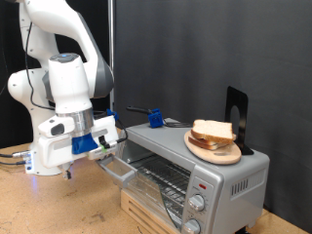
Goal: Make a piece of toast with the oven
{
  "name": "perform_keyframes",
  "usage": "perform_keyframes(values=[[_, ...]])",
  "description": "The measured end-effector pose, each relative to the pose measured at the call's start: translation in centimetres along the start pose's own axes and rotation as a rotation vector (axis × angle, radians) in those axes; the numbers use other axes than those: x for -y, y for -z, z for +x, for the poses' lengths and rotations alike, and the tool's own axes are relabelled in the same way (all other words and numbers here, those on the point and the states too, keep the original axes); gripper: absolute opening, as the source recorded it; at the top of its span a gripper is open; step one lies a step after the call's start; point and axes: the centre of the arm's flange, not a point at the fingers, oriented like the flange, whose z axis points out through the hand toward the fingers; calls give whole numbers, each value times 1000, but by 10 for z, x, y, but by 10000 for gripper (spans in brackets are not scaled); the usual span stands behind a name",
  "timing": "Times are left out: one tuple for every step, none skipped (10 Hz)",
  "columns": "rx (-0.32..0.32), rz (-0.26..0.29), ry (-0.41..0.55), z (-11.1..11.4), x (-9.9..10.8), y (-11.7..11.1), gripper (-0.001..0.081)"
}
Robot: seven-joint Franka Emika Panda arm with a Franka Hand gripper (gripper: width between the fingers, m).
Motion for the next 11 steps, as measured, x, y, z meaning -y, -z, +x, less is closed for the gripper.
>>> perform_keyframes(values=[[0,-5,-4,2,-2,-2,682],[-1,-9,-5,4,-3,-3,682],[-11,-20,8,5,-4,-4,682],[-27,-39,27,5,-3,-3,682],[-42,-52,48,5,-1,-2,682],[-53,-58,68,5,-1,-2,682],[-65,-62,82,5,0,-1,682],[-76,-68,91,4,0,-1,682],[-87,-72,96,4,0,0,682],[-94,-75,98,3,0,0,682],[-99,-79,96,3,0,0,682]])
